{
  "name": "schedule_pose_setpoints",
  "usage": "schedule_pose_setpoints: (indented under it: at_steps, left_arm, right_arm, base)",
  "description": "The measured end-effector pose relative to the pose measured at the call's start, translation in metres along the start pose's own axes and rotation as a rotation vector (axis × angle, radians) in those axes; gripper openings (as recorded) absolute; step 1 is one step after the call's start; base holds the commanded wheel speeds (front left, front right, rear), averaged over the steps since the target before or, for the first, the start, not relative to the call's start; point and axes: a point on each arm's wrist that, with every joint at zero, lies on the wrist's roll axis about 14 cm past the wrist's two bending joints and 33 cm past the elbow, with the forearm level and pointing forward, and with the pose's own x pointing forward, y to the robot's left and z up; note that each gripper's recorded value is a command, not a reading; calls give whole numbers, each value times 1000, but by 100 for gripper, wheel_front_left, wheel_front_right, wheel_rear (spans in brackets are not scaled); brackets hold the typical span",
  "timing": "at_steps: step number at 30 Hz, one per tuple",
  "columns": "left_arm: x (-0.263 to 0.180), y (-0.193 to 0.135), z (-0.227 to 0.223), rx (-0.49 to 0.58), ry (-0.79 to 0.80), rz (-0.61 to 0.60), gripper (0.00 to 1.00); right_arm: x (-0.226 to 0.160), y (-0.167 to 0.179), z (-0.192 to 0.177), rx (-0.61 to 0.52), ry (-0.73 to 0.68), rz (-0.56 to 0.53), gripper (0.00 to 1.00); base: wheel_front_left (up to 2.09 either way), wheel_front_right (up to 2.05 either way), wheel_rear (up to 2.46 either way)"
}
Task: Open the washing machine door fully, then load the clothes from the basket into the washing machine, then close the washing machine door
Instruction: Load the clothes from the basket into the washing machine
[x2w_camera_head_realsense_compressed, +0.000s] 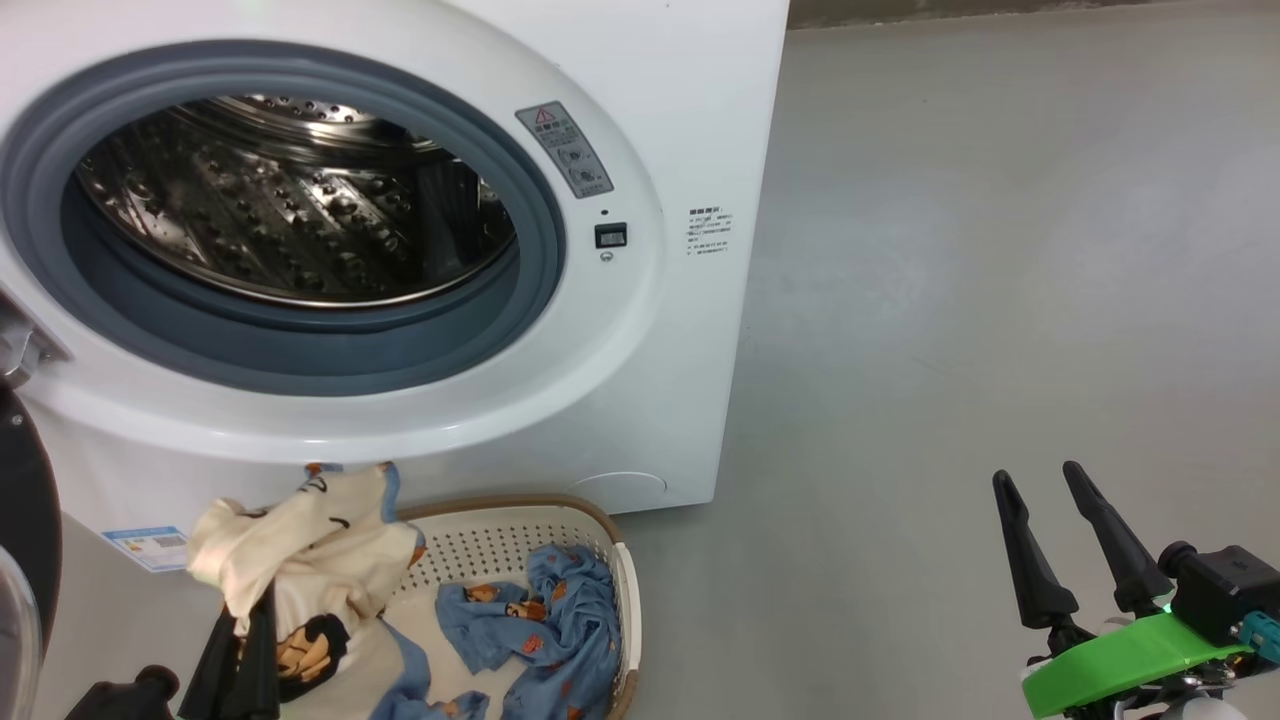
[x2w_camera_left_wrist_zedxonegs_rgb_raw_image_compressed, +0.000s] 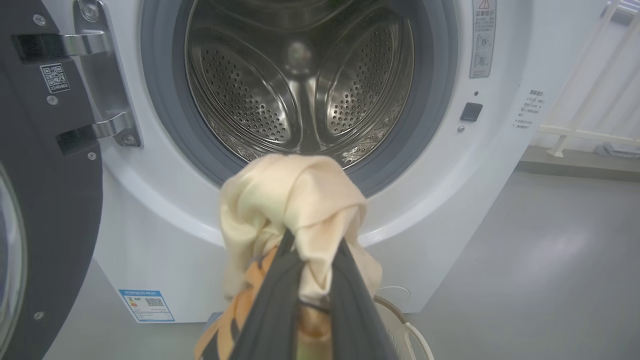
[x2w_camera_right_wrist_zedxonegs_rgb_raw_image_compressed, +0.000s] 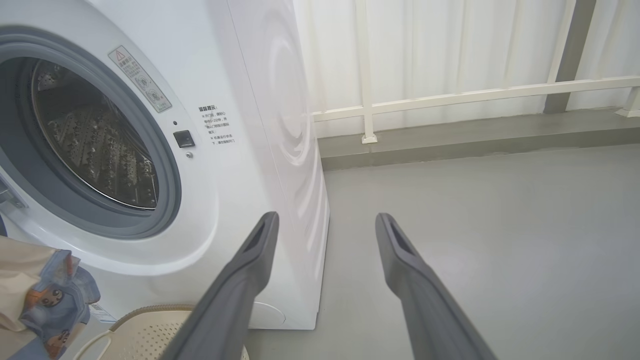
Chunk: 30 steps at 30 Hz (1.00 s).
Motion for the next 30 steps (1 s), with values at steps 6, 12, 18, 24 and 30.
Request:
schedule_pose_setpoints:
  at_steps: [6, 12, 18, 24, 30]
  left_arm:
    - [2, 0, -6, -15, 11, 5, 0]
    - [27, -3, 6, -10, -27, -16, 0]
    - [63, -6, 19, -2, -69, -36, 0]
    - [107, -7, 37, 17, -119, -57, 0]
    - [149, -10, 45, 32, -125, -74, 0]
  right_arm:
    - [3, -1, -5, 2, 15, -2, 100]
    - [11, 1, -13, 16, 34, -6, 100]
    - [25, 3, -19, 30, 42, -8, 100]
    - [39, 3, -26, 43, 54, -14, 100]
    - [50, 0, -34, 46, 66, -25, 100]
  base:
    - [0, 0, 0]
    - [0, 0, 0]
    - [0, 0, 0]
    - [0, 0, 0]
    - [0, 0, 0]
